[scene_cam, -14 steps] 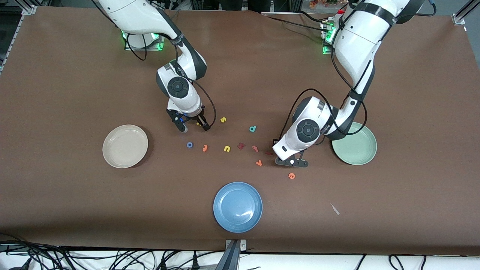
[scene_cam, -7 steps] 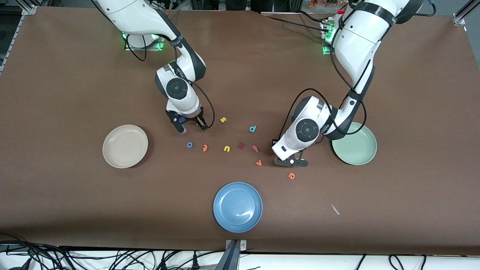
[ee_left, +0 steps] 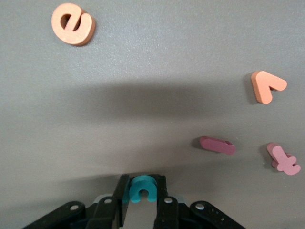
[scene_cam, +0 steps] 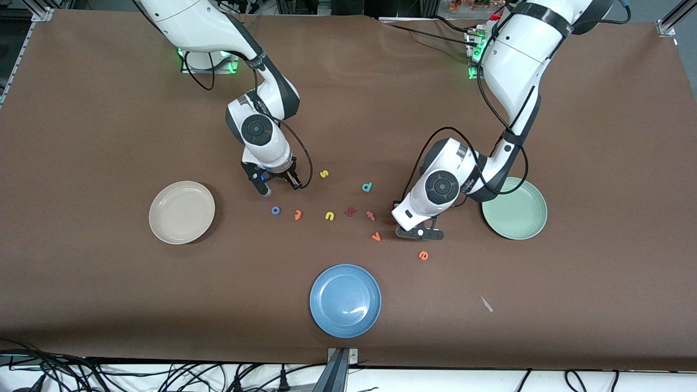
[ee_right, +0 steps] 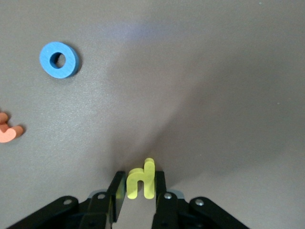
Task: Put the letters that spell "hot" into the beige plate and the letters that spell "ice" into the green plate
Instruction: 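Drop the c on the green plate while the right gripper carries the h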
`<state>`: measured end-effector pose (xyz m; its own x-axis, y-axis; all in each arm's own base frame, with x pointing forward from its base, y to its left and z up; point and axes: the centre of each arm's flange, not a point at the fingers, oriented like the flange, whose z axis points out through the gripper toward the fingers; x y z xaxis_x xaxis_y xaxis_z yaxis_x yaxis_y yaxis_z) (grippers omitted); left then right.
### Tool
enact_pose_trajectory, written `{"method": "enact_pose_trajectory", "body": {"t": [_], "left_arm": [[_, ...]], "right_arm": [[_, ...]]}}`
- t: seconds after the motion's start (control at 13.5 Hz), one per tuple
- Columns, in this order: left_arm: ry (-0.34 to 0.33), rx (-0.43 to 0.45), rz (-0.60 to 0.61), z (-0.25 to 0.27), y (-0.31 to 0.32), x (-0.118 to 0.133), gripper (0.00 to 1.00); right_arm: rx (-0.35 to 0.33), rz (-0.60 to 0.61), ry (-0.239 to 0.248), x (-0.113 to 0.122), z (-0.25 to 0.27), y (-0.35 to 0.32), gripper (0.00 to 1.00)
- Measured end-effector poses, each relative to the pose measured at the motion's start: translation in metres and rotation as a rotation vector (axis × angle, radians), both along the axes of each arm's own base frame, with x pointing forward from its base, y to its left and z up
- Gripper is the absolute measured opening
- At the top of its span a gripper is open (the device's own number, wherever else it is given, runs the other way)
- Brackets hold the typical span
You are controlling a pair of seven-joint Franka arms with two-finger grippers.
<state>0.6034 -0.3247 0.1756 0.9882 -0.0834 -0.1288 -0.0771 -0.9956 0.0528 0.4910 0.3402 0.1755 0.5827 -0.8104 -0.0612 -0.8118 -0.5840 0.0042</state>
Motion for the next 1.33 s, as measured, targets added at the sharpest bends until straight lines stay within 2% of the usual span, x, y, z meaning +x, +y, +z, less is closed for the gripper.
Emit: {"method": "enact_pose_trajectory", "body": {"t": [0.44,0.74,0.96,1.33], "left_arm": [[0.006,0.004,0.002,0.005,0.001,0.002,0.24],[0.021,0.030,0.002,0.052,0.020,0.018,0.24],[0.042,0.032,-0.053,0.075,0.078,0.038,0.24],[0.098,-0.004,-0.137,0.065,0.205,0.063,0.24]], "right_arm": [[0.001,-0.001,0.000,0.001,0.000,0.000,0.28],[0.001,-0.001,0.000,0.001,0.000,0.001,0.26],[-0.003,-0.001,0.007,0.002,0.001,0.001,0.26],[-0.029,0.002,0.051,0.010,0.001,0.005,0.26]]}}
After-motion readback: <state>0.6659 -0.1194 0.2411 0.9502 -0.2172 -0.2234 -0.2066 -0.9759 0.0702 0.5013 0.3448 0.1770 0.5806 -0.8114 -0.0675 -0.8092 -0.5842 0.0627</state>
